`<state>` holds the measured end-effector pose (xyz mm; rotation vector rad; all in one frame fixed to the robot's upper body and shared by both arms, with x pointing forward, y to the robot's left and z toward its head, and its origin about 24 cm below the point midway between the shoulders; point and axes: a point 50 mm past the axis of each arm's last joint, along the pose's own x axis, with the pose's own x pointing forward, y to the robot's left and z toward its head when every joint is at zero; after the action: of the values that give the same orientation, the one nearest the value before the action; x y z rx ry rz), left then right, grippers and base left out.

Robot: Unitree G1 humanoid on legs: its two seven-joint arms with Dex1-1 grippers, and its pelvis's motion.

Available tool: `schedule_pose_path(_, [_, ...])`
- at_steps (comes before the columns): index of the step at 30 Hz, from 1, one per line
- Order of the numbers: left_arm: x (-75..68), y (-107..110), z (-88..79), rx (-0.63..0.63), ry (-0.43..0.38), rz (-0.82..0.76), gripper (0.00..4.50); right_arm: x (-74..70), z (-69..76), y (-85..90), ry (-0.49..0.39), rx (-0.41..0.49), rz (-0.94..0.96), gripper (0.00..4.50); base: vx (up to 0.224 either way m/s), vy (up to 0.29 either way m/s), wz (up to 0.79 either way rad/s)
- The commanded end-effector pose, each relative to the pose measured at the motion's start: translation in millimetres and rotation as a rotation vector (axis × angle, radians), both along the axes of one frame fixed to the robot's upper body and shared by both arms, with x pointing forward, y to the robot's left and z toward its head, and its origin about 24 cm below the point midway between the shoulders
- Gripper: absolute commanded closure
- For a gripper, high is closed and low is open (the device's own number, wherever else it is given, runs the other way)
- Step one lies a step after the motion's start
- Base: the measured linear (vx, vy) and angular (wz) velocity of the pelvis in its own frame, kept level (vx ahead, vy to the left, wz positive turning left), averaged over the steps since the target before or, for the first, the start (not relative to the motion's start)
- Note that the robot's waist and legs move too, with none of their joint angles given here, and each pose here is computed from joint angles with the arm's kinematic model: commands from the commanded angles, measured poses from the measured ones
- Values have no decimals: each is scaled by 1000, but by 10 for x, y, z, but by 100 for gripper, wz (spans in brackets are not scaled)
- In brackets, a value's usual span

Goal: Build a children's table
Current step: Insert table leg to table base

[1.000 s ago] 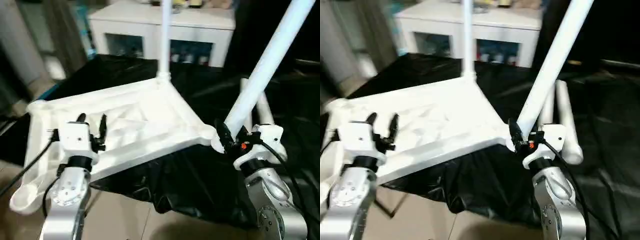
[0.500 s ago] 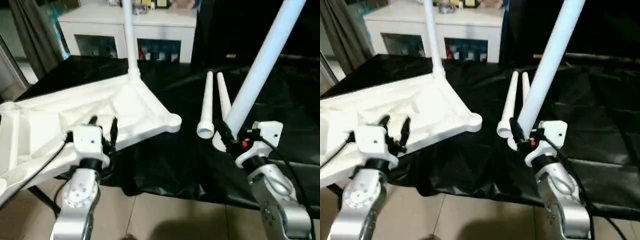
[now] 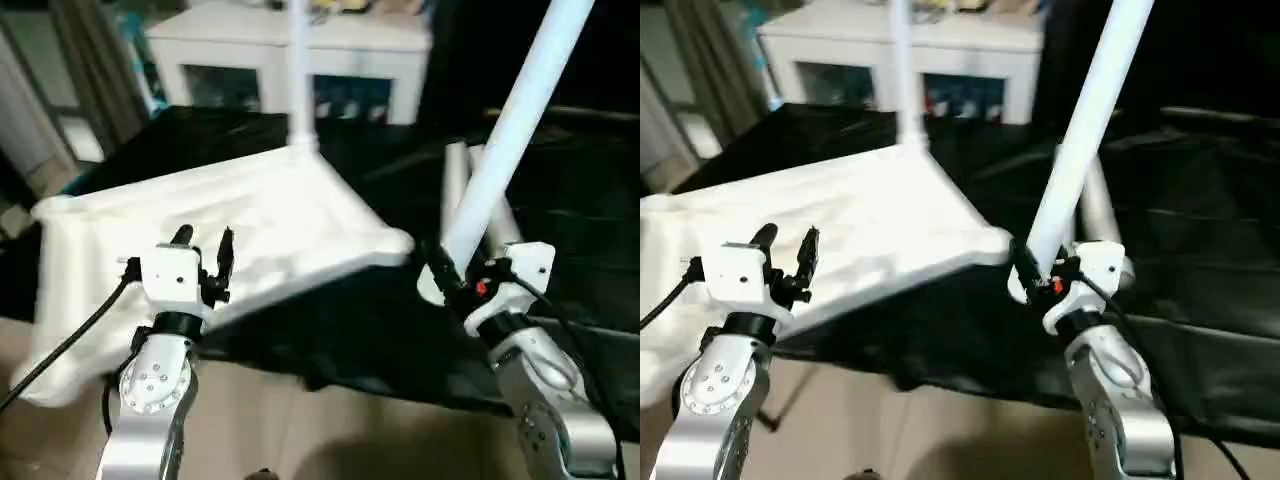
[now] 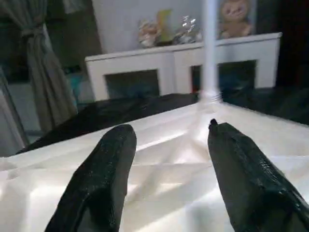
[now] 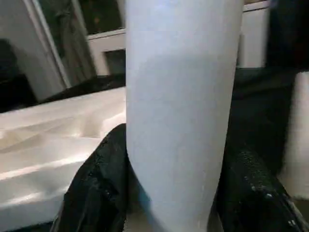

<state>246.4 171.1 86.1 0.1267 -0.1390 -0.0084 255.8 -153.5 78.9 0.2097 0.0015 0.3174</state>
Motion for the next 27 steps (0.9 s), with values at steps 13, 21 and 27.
schedule_pose_path(13, [10, -72, 53, 18, -5, -10, 175, -2, 33, -79, -1, 0, -28, 257, -92, 99, 0])
schedule_pose_path(21, [11, -95, 31, -35, 31, -44, 175, 10, 38, -85, 3, 0, -24, 257, -47, -16, -21])
schedule_pose_path(27, [10, -97, 37, -48, 38, -62, 175, -11, 71, -67, -9, 0, -9, 257, 0, 0, 0])
